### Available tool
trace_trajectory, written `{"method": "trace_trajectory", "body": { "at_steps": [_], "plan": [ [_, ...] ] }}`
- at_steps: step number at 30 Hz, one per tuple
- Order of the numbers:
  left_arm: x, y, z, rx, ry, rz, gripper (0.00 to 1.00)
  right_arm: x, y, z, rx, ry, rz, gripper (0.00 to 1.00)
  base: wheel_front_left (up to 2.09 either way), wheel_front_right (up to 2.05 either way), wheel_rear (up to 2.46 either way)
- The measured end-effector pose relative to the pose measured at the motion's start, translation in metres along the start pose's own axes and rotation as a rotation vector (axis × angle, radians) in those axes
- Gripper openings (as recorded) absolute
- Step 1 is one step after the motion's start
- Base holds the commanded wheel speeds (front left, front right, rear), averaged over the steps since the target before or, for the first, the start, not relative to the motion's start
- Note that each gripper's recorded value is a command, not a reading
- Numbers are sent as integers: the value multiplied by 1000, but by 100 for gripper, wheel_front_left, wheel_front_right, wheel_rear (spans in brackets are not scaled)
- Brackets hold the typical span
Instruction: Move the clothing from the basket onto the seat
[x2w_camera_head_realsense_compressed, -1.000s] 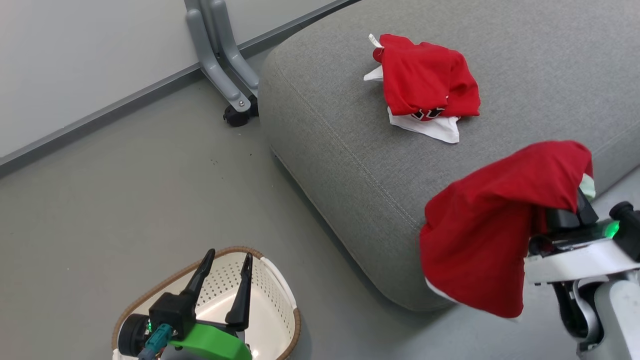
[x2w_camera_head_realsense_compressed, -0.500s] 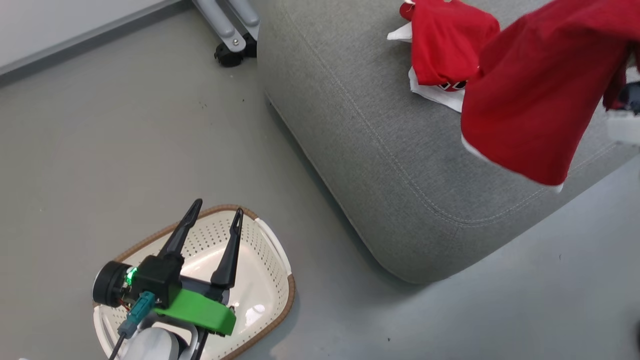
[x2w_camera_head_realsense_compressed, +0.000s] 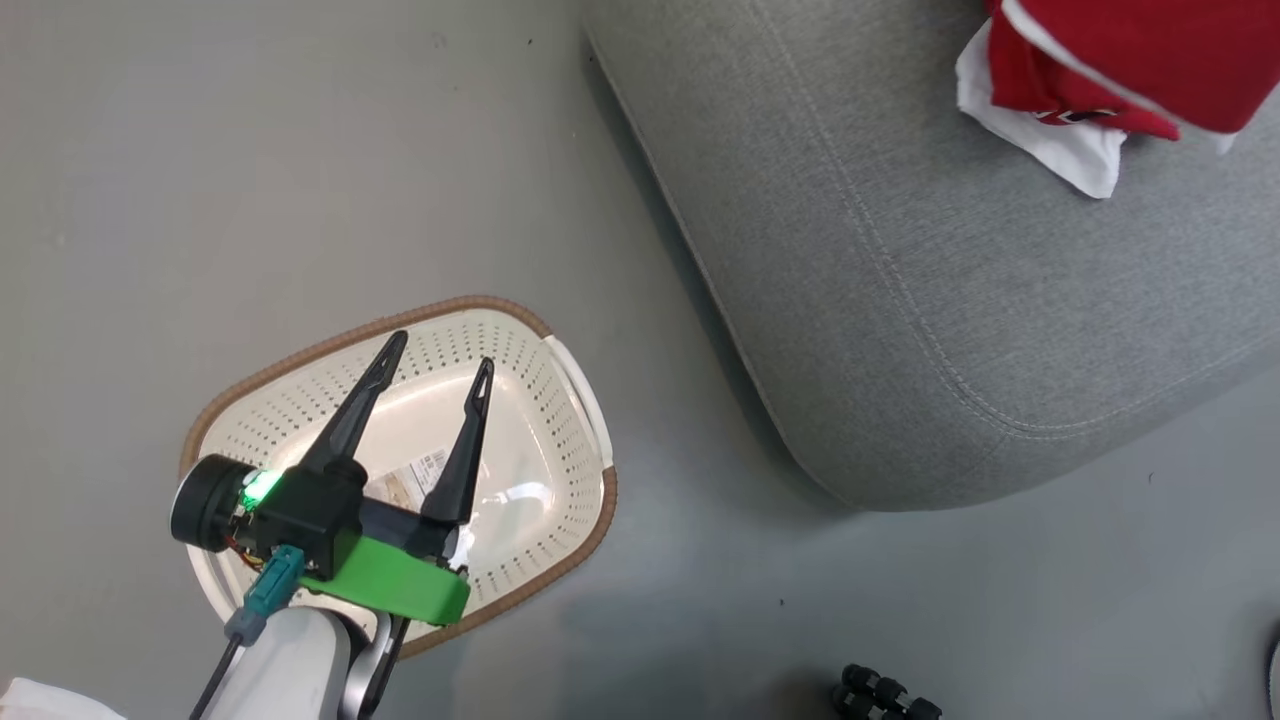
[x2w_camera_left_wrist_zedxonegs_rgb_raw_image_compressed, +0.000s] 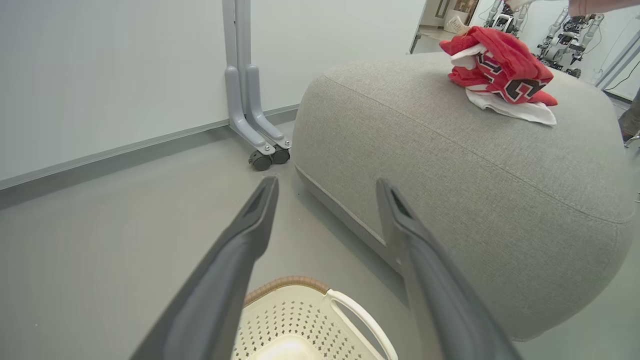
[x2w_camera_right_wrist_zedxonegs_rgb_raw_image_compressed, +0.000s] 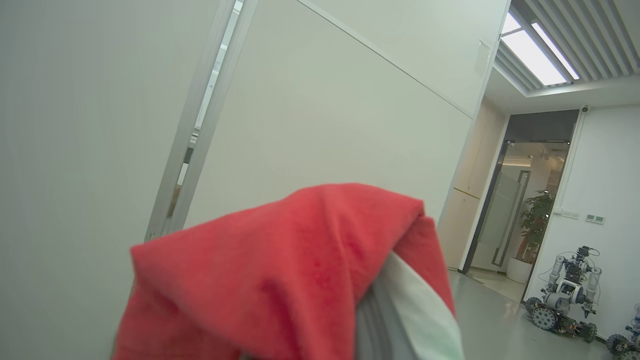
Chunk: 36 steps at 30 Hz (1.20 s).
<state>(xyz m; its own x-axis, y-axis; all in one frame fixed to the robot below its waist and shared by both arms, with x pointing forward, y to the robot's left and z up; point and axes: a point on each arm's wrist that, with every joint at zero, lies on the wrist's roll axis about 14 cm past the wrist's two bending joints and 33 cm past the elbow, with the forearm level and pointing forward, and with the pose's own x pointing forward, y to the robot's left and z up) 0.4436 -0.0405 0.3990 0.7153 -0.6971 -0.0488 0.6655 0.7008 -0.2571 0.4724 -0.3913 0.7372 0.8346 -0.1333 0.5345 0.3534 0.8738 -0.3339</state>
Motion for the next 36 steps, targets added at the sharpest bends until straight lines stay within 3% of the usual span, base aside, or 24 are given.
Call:
{"method": "trace_trajectory", "body": {
  "at_steps": [7,16,24,35,36],
  "plan": [
    [-5,30,-17,-7,27,61,100,33,-1,-26,23,-7,-59,0,0,0,0],
    [-15,54,-50,-32,92,110,100,20,50,-135,-1,228,0,0,0,0,0],
    [-23,64,-59,-34,119,144,100,-37,53,-211,-5,483,-19,0,0,0,0],
    [-21,54,-52,-22,114,119,100,-126,50,-257,-32,770,8,0,0,0,0],
    [-21,53,-50,-20,112,116,100,-135,51,-260,-31,800,16,13,0,0,0]
  ]
}}
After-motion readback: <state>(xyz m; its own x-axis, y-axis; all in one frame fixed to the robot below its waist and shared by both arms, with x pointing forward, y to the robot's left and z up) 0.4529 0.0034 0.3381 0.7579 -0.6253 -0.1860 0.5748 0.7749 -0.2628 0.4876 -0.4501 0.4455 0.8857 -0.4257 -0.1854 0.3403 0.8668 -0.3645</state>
